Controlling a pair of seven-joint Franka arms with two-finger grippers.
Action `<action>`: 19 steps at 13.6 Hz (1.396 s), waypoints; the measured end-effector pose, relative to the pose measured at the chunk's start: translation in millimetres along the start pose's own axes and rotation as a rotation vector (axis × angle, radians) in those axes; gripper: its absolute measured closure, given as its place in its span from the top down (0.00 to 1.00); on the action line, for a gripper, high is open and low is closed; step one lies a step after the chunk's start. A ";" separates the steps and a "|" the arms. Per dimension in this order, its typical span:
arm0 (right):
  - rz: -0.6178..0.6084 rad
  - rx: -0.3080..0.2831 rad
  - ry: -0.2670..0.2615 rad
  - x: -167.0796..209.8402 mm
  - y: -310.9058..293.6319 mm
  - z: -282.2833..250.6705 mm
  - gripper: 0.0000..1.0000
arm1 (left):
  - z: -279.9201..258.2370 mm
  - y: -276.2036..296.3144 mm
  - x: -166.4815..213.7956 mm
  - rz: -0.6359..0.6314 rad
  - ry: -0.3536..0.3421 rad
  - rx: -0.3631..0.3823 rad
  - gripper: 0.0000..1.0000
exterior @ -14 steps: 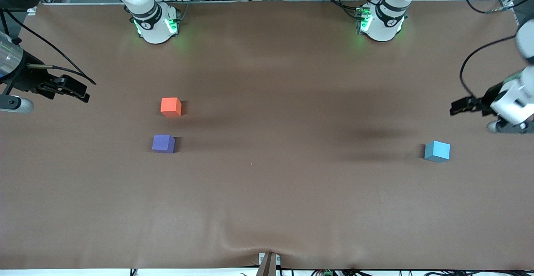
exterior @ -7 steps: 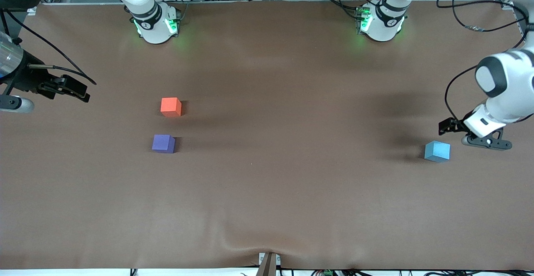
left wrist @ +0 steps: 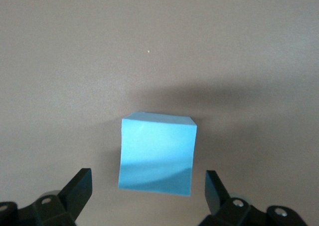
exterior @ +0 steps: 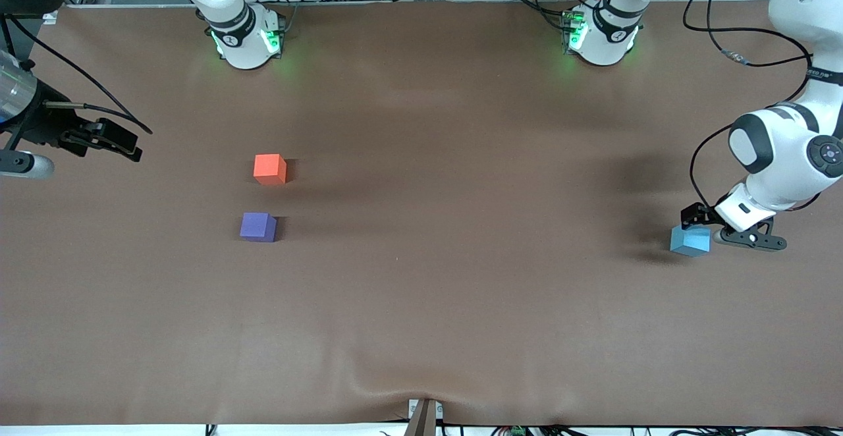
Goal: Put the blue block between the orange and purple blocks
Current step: 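Close the left gripper on the light-blue block, then carry the light-blue block with the left gripper to the table middle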
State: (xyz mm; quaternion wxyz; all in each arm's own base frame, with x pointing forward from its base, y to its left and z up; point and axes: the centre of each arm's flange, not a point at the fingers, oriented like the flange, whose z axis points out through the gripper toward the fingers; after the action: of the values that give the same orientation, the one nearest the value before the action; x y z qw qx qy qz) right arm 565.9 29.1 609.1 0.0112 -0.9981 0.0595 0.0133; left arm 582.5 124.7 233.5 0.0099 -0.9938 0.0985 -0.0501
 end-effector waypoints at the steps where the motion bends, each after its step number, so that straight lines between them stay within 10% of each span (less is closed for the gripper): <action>1: 0.000 0.000 0.000 0.0 0.0 0.0 1.00 | 3.9 -0.7 2.2 0.000 0.004 0.001 1.00; 5: 0.000 0.000 -0.001 0.0 0.2 0.1 1.00 | 16.8 -1.6 5.2 0.000 -0.006 -0.005 1.00; 9: 0.000 0.000 -0.001 0.0 0.2 0.1 1.00 | 21.2 0.1 7.2 -0.003 -0.007 -0.012 0.60; 19: 0.001 -0.001 -0.007 -0.3 0.4 1.0 1.00 | -63.8 190.7 113.4 0.013 0.107 -0.166 0.56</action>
State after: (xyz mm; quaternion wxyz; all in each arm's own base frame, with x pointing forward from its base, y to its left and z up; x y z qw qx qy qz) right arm 565.5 28.8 608.0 0.0108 -0.9980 0.0597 0.0166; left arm 649.5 -85.2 302.4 -0.0775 -0.9865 0.1092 -0.0946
